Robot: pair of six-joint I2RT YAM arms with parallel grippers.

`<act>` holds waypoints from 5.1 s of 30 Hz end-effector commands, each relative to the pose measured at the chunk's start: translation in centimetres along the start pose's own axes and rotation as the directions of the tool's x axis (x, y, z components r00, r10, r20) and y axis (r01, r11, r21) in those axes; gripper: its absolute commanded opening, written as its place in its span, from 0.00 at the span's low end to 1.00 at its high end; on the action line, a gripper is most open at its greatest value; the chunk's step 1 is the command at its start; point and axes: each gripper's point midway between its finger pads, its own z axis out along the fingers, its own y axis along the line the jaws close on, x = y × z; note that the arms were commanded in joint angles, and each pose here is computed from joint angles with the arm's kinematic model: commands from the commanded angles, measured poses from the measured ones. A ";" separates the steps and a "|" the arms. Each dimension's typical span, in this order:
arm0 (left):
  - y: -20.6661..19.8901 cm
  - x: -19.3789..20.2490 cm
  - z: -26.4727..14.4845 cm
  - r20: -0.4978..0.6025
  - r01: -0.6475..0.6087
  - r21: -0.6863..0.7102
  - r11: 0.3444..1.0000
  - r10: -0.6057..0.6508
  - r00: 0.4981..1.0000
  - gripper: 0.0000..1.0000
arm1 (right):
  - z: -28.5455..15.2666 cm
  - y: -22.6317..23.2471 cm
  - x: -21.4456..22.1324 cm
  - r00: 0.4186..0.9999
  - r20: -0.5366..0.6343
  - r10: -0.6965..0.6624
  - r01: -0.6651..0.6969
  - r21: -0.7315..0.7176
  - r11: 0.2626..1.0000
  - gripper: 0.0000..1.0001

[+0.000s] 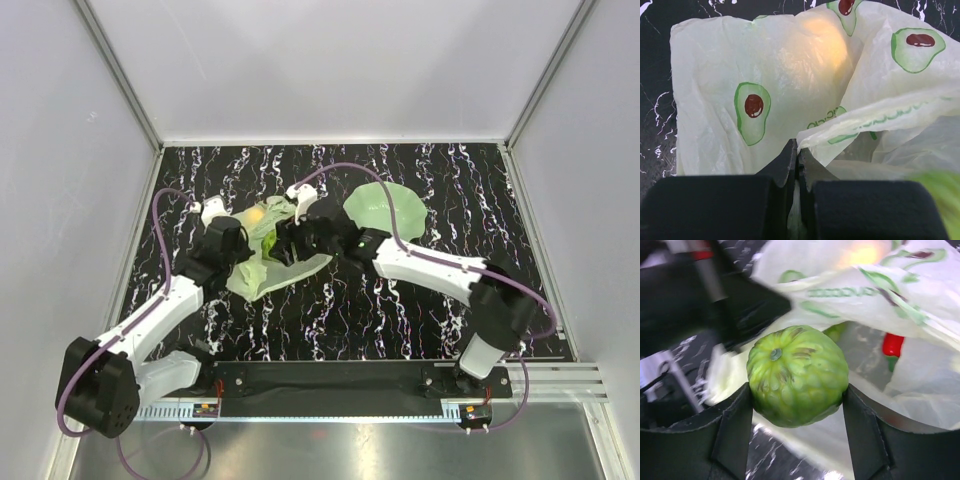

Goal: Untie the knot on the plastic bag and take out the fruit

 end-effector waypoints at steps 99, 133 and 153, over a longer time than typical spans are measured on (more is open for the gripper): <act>-2.3 -9.2 -6.9 0.231 -0.061 0.113 0.992 0.033 0.972 0.00 | 8.4 -4.4 -1.9 0.987 0.137 0.088 -0.139 0.423 0.895 1.00; -0.8 -8.0 -5.0 0.196 0.003 0.059 0.998 -0.015 0.980 0.00 | 16.9 -5.2 -1.5 0.986 0.120 0.117 -0.128 0.090 0.988 0.35; 0.6 -7.8 -5.4 0.185 -0.016 0.032 0.999 0.010 0.983 0.00 | 4.5 1.5 1.1 0.998 -0.057 0.012 -0.017 -0.105 0.994 0.38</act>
